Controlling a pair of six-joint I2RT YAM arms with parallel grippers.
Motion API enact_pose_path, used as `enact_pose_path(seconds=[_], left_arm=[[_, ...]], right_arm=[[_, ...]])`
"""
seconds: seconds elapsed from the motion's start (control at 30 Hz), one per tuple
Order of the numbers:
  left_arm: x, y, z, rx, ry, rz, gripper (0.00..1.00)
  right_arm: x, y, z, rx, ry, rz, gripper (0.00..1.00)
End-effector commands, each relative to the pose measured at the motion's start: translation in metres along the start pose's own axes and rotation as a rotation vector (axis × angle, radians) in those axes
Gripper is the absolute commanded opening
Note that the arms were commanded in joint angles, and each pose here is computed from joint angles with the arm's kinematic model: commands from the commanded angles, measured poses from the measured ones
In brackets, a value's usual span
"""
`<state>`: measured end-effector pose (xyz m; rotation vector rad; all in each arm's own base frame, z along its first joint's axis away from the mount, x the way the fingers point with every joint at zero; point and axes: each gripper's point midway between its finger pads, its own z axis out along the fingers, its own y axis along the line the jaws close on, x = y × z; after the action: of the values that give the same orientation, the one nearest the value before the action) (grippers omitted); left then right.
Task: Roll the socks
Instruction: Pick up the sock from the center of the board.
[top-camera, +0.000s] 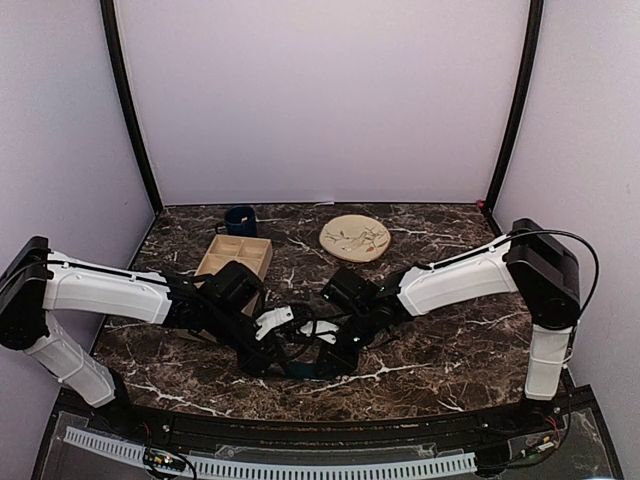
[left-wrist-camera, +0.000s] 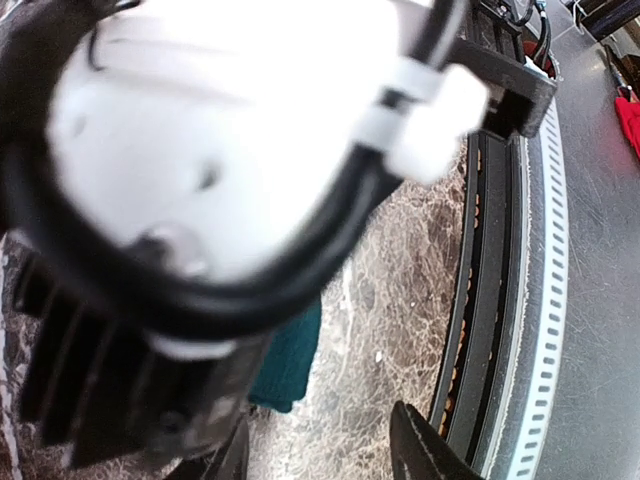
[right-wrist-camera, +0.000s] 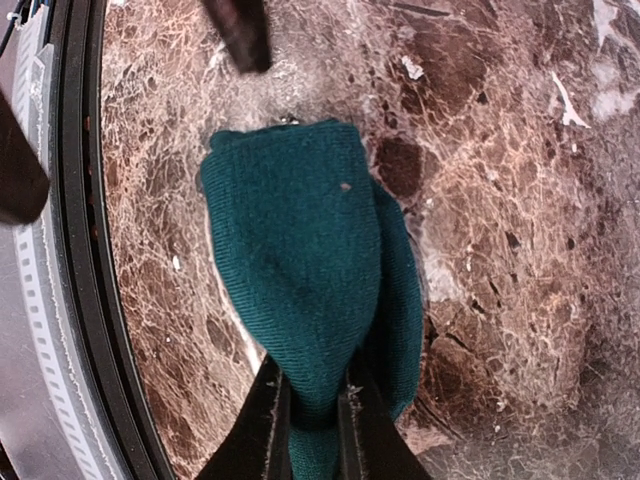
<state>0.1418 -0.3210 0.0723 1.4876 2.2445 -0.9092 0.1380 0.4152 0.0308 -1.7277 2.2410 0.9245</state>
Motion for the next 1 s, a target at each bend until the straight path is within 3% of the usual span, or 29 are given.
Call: enact_pose_path(seconds=[0.0,0.4,0.97], left_arm=[[-0.006,-0.005,0.0,-0.03,-0.039,0.027,0.51],[-0.02,0.004,0.007,-0.191,-0.144,0.085,0.54],[-0.015,0.0,0.028,-0.231,-0.125,0.192,0.55]], right_arm=[[0.016,-0.002,0.008,-0.027,0.057,0.059,0.09],[0.019,0.001,0.009,-0.075,0.07,0.089,0.09],[0.021,0.003,0.01,-0.125,0.088,0.112,0.09]])
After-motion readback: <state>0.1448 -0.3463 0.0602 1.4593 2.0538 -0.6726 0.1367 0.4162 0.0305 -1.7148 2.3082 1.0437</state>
